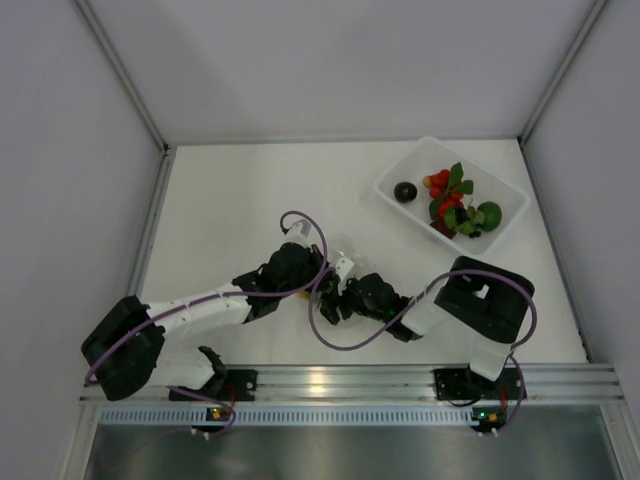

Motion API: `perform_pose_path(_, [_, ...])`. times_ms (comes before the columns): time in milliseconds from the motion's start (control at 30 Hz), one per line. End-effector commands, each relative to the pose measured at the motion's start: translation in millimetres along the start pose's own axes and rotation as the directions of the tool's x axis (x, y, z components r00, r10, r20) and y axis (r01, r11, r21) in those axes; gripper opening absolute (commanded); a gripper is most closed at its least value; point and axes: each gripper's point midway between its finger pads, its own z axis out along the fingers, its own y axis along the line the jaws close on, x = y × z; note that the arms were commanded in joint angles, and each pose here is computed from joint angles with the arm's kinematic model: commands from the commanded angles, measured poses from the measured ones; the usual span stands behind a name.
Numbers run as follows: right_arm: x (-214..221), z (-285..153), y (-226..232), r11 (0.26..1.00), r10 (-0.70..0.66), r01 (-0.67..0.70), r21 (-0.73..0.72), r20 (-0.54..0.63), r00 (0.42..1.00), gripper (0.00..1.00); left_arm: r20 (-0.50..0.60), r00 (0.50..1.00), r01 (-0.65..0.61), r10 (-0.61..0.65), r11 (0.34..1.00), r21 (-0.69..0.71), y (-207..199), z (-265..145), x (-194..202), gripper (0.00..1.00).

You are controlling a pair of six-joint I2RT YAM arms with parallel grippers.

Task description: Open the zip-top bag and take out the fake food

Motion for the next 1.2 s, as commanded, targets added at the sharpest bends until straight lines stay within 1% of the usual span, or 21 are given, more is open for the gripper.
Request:
perform_pose_path(0, [-61, 28, 25, 0.990, -0.049, 0.073, -0.122, 0.189, 0.981, 0.66, -0.200, 0.979, 0.007, 0.036, 0.977, 0.211, -44, -9, 49, 0.00])
perform_pose_path(67, [-66, 29, 24, 0.990, -0.058, 0.083, -0.118, 0.204, 0.977, 0.55, -0.203, 0.979, 0.008, 0.035, 0.979, 0.206, -42, -9, 50, 0.00])
perform_pose_path(100, [-68, 29, 24, 0.990, -0.058, 0.084, -0.117, 0.213, 0.975, 0.42, -0.208, 0.978, 0.009, 0.035, 0.979, 0.205, -41, -9, 51, 0.00])
perform_pose_path(133, [-70, 28, 24, 0.990, -0.059, 0.086, -0.115, 0.216, 0.975, 0.35, -0.209, 0.977, 0.007, 0.036, 0.980, 0.201, -40, -8, 52, 0.00])
perform_pose_path(200, [-71, 26, 25, 0.988, -0.065, 0.093, -0.120, 0.218, 0.974, 0.26, -0.208, 0.977, 0.008, 0.034, 0.981, 0.193, -37, -7, 52, 0.00])
perform_pose_path(300, [-82, 15, 28, 0.987, -0.064, 0.097, -0.126, 0.245, 0.967, 0.19, -0.189, 0.982, 0.013, 0.021, 0.984, 0.176, -33, -6, 49, 0.00])
perform_pose_path(367, [-78, 8, 26, 0.990, -0.053, 0.083, -0.117, 0.236, 0.970, 0.18, -0.163, 0.987, 0.025, 0.000, 0.988, 0.152, -27, -5, 45, 0.00])
perform_pose_path(400, [-84, 2, 27, 0.991, -0.047, 0.077, -0.111, 0.251, 0.967, 0.16, -0.130, 0.991, 0.028, -0.011, 0.991, 0.132, -22, -6, 40, 0.00])
perform_pose_path(467, [-75, -5, 22, 0.996, -0.030, 0.048, -0.080, 0.218, 0.975, 0.14, -0.089, 0.996, 0.036, -0.026, 0.993, 0.116, -20, -9, 33, 0.00])
perform_pose_path(533, [-79, -13, 19, 0.998, -0.014, 0.026, -0.052, 0.215, 0.977, 0.12, -0.044, 0.998, 0.038, -0.034, 0.995, 0.088, -15, -10, 25, 0.00])
perform_pose_path(567, [-71, -15, 18, 0.999, -0.004, 0.011, -0.035, 0.177, 0.984, 0.11, -0.010, 0.999, 0.042, -0.041, 0.997, 0.071, -13, -12, 18, 0.00])
perform_pose_path(600, [-69, -18, 18, 1.000, 0.007, -0.002, -0.026, 0.165, 0.986, 0.11, 0.006, 0.999, 0.042, -0.043, 0.997, 0.064, -12, -13, 15, 0.00])
perform_pose_path(633, [-75, -22, 15, 1.000, 0.019, -0.020, 0.003, 0.161, 0.987, 0.08, 0.030, 0.999, 0.044, -0.046, 0.997, 0.057, -10, -14, 11, 0.00])
perform_pose_path(667, [-64, -24, 13, 0.999, 0.040, -0.043, 0.024, 0.114, 0.993, 0.06, 0.046, 0.998, 0.045, -0.048, 0.997, 0.063, -12, -18, 7, 0.00])
perform_pose_path(733, [-66, -32, 15, 0.996, 0.074, -0.077, 0.032, 0.098, 0.992, 0.04, 0.072, 0.996, 0.046, -0.050, 0.997, 0.061, -10, -20, 3, 0.00])
perform_pose_path(767, [-56, -35, 13, 0.996, 0.076, -0.078, 0.044, 0.048, 0.996, 0.04, 0.083, 0.995, 0.045, -0.051, 0.997, 0.070, -13, -23, 0, 0.00])
perform_pose_path(833, [-62, -42, 11, 0.993, 0.094, -0.096, 0.070, 0.036, 0.995, 0.03, 0.094, 0.994, 0.044, -0.050, 0.997, 0.067, -12, -26, -2, 0.00])
perform_pose_path(900, [-54, -53, 6, 0.989, 0.095, -0.092, 0.117, -0.025, 0.995, 0.02, 0.105, 0.993, 0.042, -0.048, 0.997, 0.057, -10, -28, -4, 0.00])
perform_pose_path(1000, [-53, -68, -2, 0.978, 0.120, -0.105, 0.181, -0.069, 0.990, 0.01, 0.114, 0.993, 0.035, -0.039, 0.999, 0.039, -5, -30, -5, 0.00])
perform_pose_path(1167, [-57, -91, 1, 0.972, 0.150, -0.129, 0.195, -0.100, 0.984, 0.01, 0.141, 0.989, 0.042, -0.041, 0.999, 0.001, 4, -33, -8, 0.00])
